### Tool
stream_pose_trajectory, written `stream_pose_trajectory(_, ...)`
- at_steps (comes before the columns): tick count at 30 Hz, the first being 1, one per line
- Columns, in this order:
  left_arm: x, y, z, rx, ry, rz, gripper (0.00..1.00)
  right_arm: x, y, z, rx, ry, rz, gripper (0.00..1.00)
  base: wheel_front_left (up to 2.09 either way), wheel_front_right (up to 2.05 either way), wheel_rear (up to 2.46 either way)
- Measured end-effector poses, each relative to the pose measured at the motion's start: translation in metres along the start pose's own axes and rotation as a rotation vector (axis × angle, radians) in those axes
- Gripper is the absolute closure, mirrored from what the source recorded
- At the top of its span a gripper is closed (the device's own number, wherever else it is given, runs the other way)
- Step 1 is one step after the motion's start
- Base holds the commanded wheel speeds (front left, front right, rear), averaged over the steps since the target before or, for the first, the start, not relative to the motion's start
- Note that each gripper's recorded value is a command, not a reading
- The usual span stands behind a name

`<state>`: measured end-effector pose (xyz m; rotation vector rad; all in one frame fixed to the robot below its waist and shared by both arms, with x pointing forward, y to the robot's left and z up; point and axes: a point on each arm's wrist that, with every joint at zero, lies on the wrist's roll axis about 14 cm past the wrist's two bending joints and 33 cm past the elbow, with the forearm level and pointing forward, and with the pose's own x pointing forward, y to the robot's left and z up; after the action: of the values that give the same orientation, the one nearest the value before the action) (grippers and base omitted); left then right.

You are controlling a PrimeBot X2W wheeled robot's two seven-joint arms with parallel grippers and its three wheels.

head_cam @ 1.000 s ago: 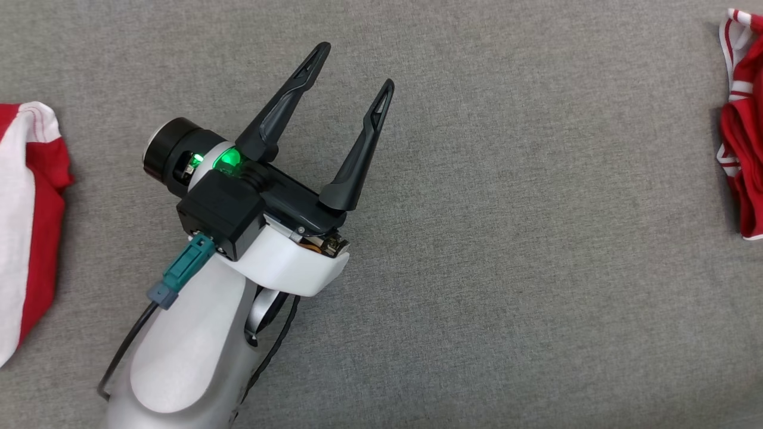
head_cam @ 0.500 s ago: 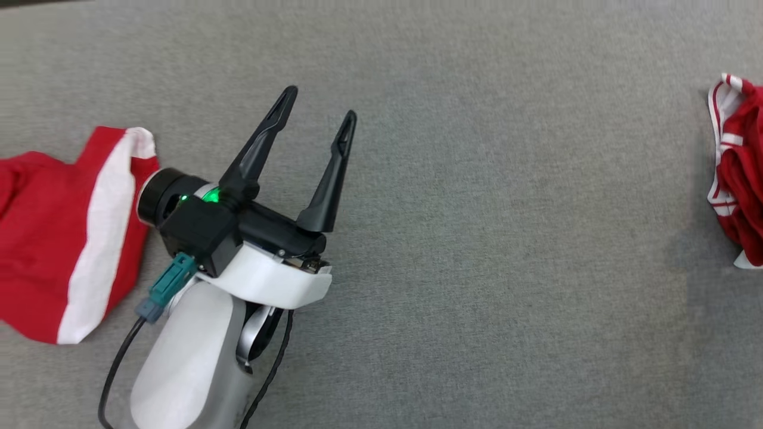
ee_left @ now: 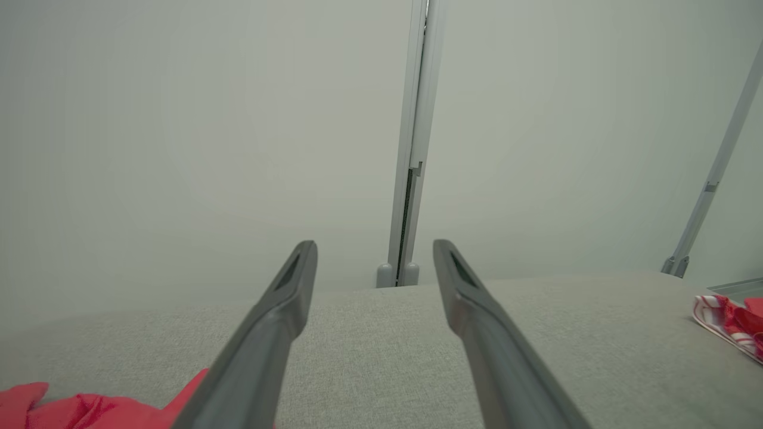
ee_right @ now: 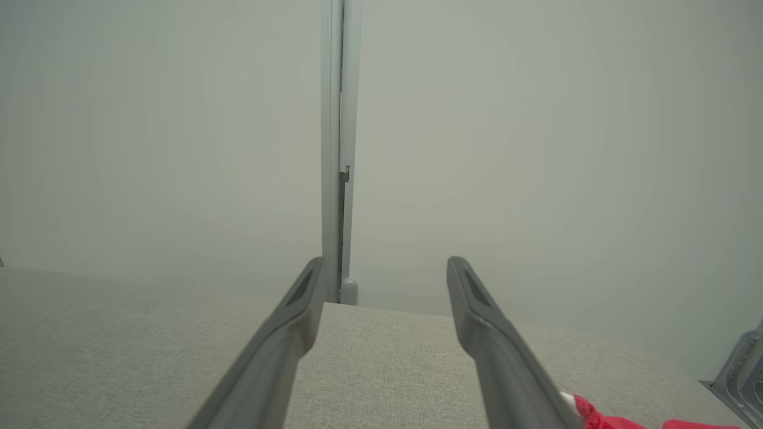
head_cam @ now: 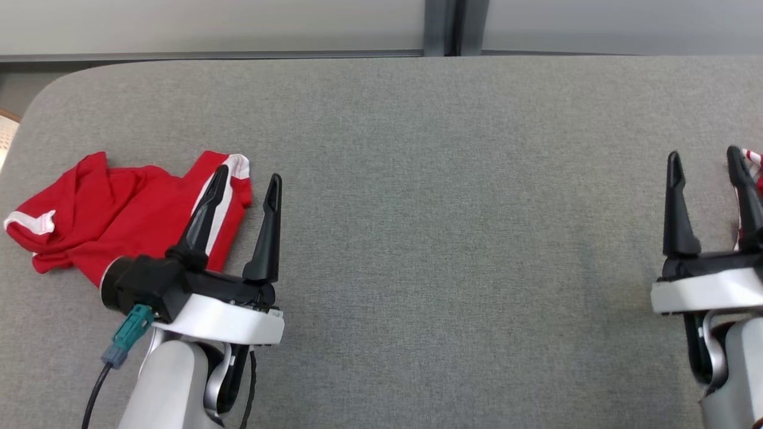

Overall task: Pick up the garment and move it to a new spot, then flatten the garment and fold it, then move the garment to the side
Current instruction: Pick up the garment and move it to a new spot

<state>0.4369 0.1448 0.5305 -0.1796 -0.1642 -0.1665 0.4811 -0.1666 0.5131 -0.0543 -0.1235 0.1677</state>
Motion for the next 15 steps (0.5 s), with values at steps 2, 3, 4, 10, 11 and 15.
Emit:
stream_pose_trajectory(2, -0.01, 0.005, 0.0, 0.003, 0.008, 0.022, 0.0, -0.009, 0.01, -0.002, 0.027, 0.009, 0.008, 0.0, 0.0, 0.0, 0.0)
stream_pose_trajectory(3, -0.015, 0.008, 0.001, 0.007, 0.011, 0.031, 0.0, -0.014, 0.015, -0.004, 0.044, 0.015, 0.009, 0.0, 0.0, 0.0, 0.0)
stream_pose_trajectory(4, -0.019, 0.009, 0.001, 0.008, 0.014, 0.039, 0.0, -0.018, 0.019, -0.005, 0.053, 0.018, 0.014, 0.0, 0.0, 0.0, 0.0)
stream_pose_trajectory(10, -0.036, 0.01, 0.003, -0.003, 0.017, 0.062, 0.0, -0.037, 0.029, -0.008, 0.1, 0.036, 0.004, 0.0, 0.0, 0.0, 0.0)
stream_pose_trajectory(11, -0.038, 0.009, 0.002, -0.006, 0.02, 0.059, 0.0, -0.039, 0.03, -0.009, 0.106, 0.038, 0.001, 0.0, 0.0, 0.0, 0.0)
stream_pose_trajectory(15, -0.042, 0.002, -0.002, -0.012, 0.035, 0.051, 0.0, -0.044, 0.032, -0.008, 0.116, 0.038, -0.005, 0.0, 0.0, 0.0, 0.0)
